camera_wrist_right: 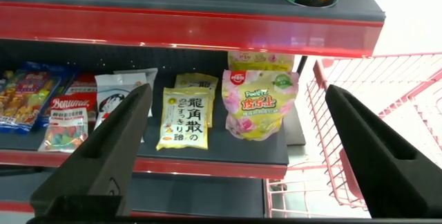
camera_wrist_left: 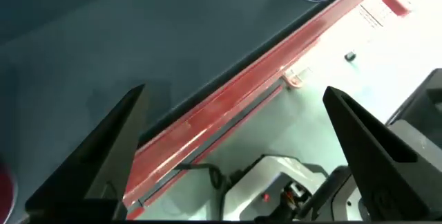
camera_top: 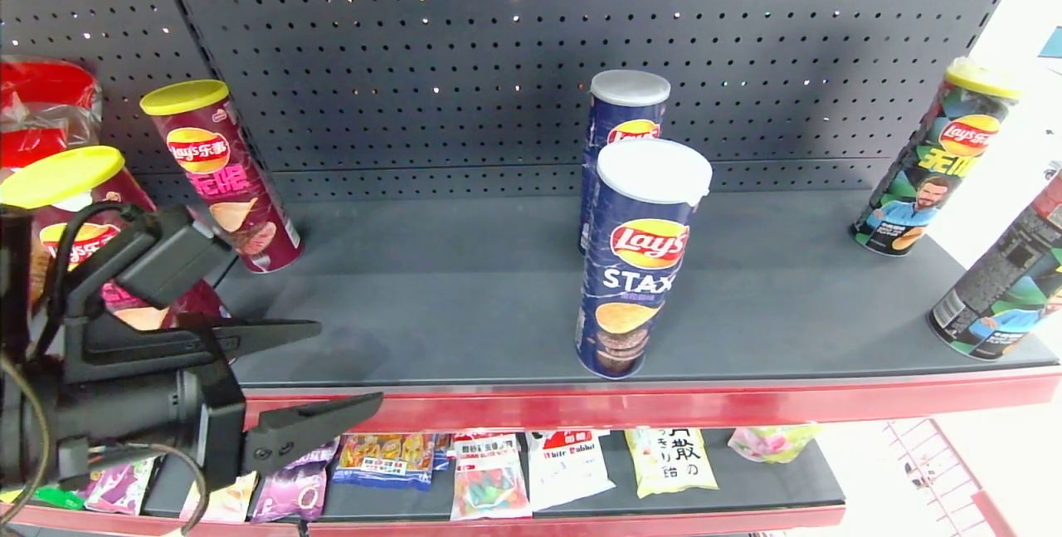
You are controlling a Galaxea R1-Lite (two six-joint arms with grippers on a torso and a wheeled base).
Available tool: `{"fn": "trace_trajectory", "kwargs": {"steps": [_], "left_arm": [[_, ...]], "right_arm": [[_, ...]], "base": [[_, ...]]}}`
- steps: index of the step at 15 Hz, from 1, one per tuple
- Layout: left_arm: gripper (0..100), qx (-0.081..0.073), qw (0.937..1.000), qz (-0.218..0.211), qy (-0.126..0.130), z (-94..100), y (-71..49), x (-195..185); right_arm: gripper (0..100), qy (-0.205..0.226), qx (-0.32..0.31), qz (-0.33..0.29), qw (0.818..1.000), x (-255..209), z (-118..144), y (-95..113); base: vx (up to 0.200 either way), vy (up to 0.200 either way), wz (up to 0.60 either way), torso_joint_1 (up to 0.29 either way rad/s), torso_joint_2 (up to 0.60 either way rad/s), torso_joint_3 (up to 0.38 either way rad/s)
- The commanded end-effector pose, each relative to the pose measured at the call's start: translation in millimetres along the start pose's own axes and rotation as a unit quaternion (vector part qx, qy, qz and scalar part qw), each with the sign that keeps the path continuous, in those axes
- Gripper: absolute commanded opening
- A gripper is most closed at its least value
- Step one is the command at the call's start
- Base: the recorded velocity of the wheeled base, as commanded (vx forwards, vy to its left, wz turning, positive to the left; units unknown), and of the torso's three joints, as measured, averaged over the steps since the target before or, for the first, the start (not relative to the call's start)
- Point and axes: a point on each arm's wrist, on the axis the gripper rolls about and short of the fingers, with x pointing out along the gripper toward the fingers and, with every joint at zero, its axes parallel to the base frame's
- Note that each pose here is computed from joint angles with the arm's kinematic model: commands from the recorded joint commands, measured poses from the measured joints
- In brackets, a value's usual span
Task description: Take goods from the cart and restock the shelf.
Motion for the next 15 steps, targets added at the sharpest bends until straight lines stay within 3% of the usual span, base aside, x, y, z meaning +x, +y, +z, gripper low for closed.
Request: {"fn": "trace_trajectory", "kwargs": {"steps": [1,5,8,15], "left_arm": [[100,0.023,0.9992,-0.012,0.03,8.0,8.3,31],[100,0.042,0.9984,-0.031,0.019,26.8,11.4,64],[100,0.056,0.9959,-0.064,0.031,34.2,0.2,93],[100,0.061,0.9936,-0.078,0.055,37.8,0.4,141]], "right_arm": [[100,0.001,0.0,0.0,1.0,0,0,0],[100,0.001,0.0,0.0,1.0,0,0,0],[100,0.001,0.0,-0.004,1.0,0,0,0],[100,0.001,-0.002,-0.008,1.0,0,0,0]], "base": [[0.0,0.0,0.0,0.0,0.0,0.0],[0.0,0.0,0.0,0.0,0.0,0.0],[0.0,0.0,0.0,0.0,0.0,0.0],[0.0,0.0,0.0,0.0,0.0,0.0]]}}
